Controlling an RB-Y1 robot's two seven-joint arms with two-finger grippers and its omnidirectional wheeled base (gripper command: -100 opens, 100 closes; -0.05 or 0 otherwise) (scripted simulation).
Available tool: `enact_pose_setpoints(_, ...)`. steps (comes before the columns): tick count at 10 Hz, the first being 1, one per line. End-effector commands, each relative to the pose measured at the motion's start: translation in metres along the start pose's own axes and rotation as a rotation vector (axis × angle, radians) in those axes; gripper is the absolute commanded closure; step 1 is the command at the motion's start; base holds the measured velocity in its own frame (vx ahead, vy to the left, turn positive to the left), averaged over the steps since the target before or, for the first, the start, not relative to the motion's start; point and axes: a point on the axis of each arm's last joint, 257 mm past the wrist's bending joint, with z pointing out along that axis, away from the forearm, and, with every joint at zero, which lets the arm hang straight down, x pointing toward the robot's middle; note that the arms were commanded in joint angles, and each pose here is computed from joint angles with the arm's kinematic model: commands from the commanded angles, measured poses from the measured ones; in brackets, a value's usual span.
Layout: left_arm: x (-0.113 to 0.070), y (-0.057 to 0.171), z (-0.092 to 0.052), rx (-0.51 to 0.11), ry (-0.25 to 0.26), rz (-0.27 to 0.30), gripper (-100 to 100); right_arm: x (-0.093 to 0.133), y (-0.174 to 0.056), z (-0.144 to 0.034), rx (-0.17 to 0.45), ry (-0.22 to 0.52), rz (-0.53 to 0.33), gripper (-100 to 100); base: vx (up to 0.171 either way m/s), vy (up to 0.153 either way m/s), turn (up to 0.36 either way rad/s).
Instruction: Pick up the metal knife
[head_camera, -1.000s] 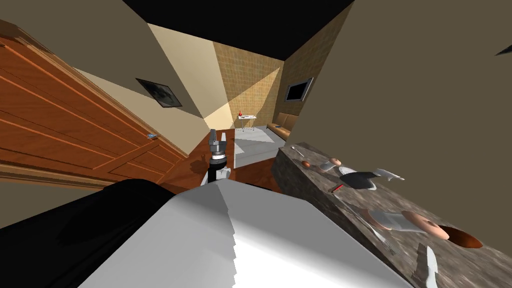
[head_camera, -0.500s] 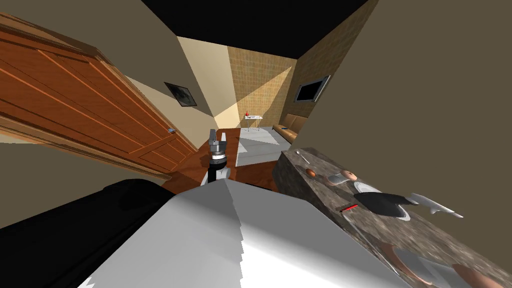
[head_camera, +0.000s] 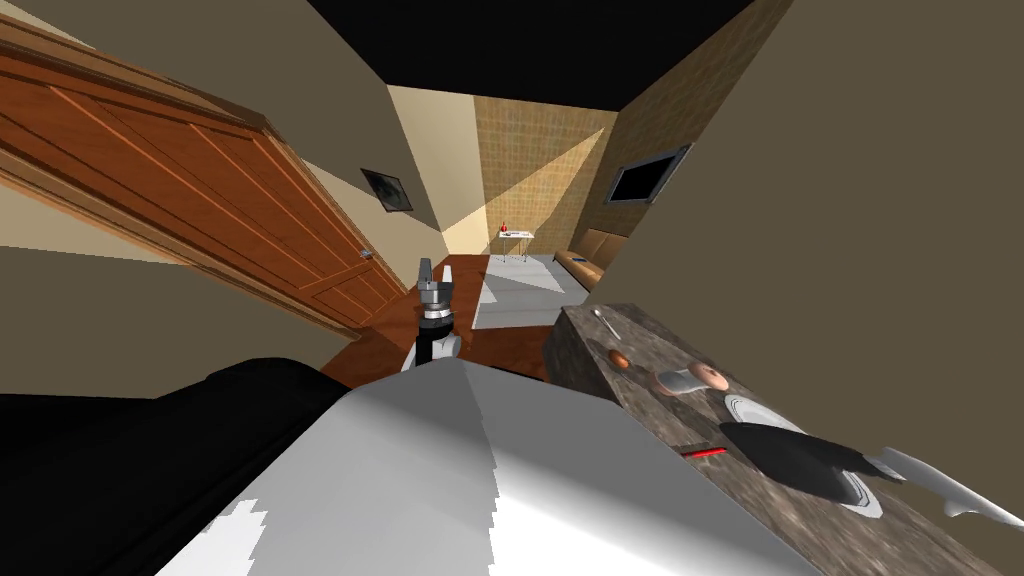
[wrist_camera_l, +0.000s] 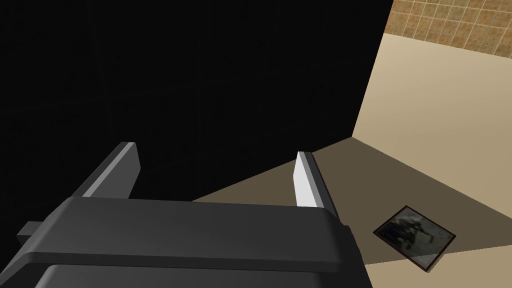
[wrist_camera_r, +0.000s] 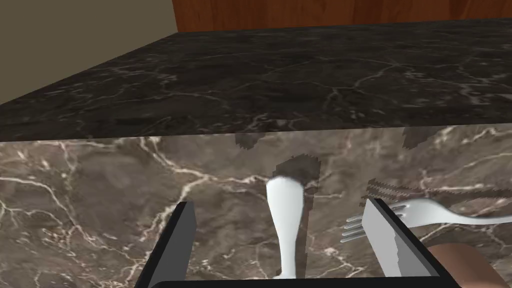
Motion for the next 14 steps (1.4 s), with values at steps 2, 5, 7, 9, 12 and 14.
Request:
enact_pose_setpoints(2,0.000,0.000,0.000,0.000,0.000,0.000,0,-0.027,0.005,-0.002,0.027,-0.028,-0.036,-100,-0.021,-0.229,0.180)
enact_pose_setpoints(5,0.000,0.000,0.000,0.000,0.000,0.000,0,-0.021,0.015,0.003,0.023,-0.023,0.007,-100,-0.034,-0.043,0.089)
enact_pose_setpoints(7,0.000,0.000,0.000,0.000,0.000,-0.001,0,-0.021,0.024,0.008,0.024,-0.024,0.043,-100,-0.195,0.012,0.260)
enact_pose_setpoints(9,0.000,0.000,0.000,0.000,0.000,-0.001,0,-0.021,0.036,0.015,0.027,-0.023,0.096,-100,-0.225,0.025,0.254)
enact_pose_setpoints(12,0.000,0.000,0.000,0.000,0.000,-0.001,0,-0.021,0.042,0.017,0.028,-0.023,0.119,-100,-0.123,0.022,0.117)
enact_pose_setpoints(14,0.000,0.000,0.000,0.000,0.000,0.000,0,-0.021,0.042,0.017,0.030,-0.023,0.122,100,-0.007,0.001,0.002)
